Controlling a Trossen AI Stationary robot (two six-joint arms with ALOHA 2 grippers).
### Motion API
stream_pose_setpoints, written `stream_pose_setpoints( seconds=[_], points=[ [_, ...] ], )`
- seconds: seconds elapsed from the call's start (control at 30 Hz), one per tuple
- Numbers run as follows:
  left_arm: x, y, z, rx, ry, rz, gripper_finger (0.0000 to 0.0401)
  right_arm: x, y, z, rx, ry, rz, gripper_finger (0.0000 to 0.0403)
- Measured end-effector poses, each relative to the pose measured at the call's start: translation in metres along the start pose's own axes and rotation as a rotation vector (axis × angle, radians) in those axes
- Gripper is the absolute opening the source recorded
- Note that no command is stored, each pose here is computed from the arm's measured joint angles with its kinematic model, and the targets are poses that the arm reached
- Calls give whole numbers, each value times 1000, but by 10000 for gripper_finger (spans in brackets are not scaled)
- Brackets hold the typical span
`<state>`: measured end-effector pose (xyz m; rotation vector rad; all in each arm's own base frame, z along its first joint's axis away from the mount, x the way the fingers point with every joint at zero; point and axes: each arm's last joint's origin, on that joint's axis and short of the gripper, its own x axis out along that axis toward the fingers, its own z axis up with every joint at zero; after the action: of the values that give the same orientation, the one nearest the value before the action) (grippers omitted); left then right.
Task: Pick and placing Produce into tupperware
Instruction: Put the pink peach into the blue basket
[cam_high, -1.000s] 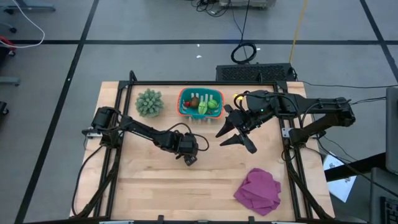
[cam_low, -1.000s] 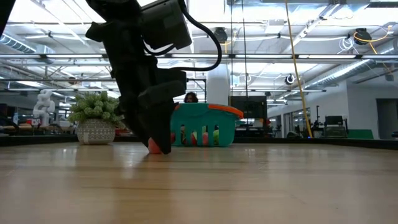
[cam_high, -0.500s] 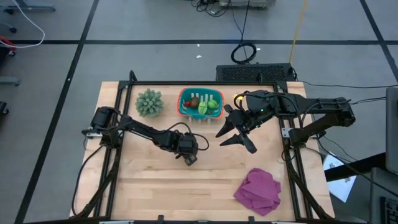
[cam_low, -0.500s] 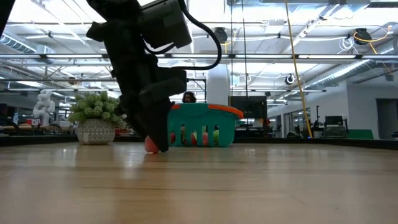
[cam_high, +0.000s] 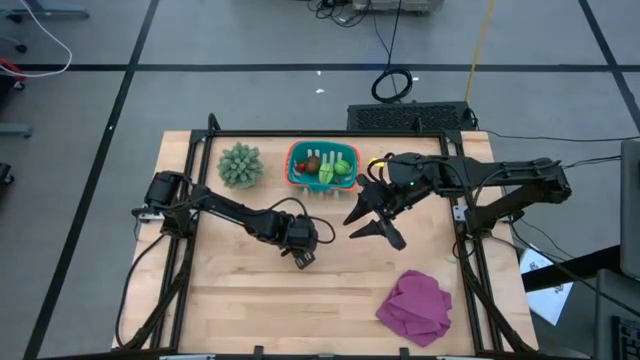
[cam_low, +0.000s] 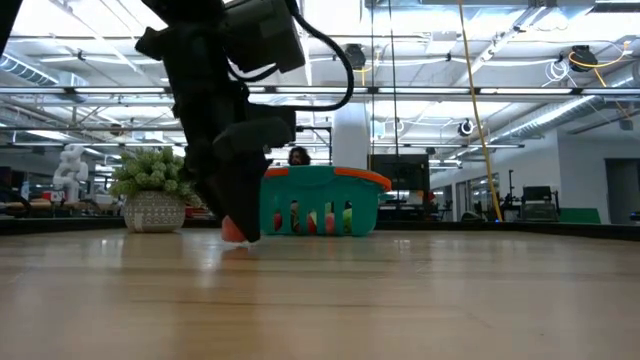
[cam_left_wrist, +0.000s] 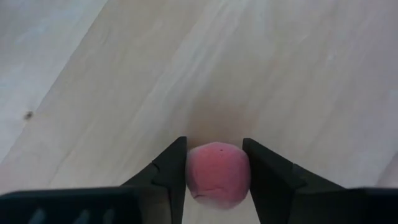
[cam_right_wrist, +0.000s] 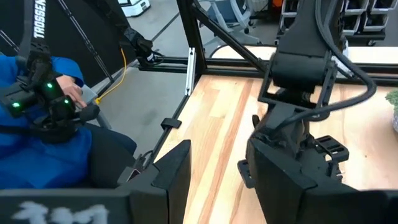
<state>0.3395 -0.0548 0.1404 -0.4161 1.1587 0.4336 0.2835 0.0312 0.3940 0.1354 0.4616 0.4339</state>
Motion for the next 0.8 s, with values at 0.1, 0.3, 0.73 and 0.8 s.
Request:
stream_pose_setpoints(
  seconds=[0.1, 0.3, 0.73, 0.8],
  points=[
    [-6, -4, 5, 8, -5, -7, 135, 2, -2, -3, 4, 5, -4, 151],
    [-27, -10, 21, 67, -24, 59, 150, -5, -7, 0, 4, -23, -25, 151],
    [-70, 9, 76, 188, -156, 312, 152, -47, 9, 15, -61, -189, -24, 151],
    [-74, 17, 88, 210, -170, 331, 152, -51, 11, 16, -66, -199, -24, 151]
  ],
)
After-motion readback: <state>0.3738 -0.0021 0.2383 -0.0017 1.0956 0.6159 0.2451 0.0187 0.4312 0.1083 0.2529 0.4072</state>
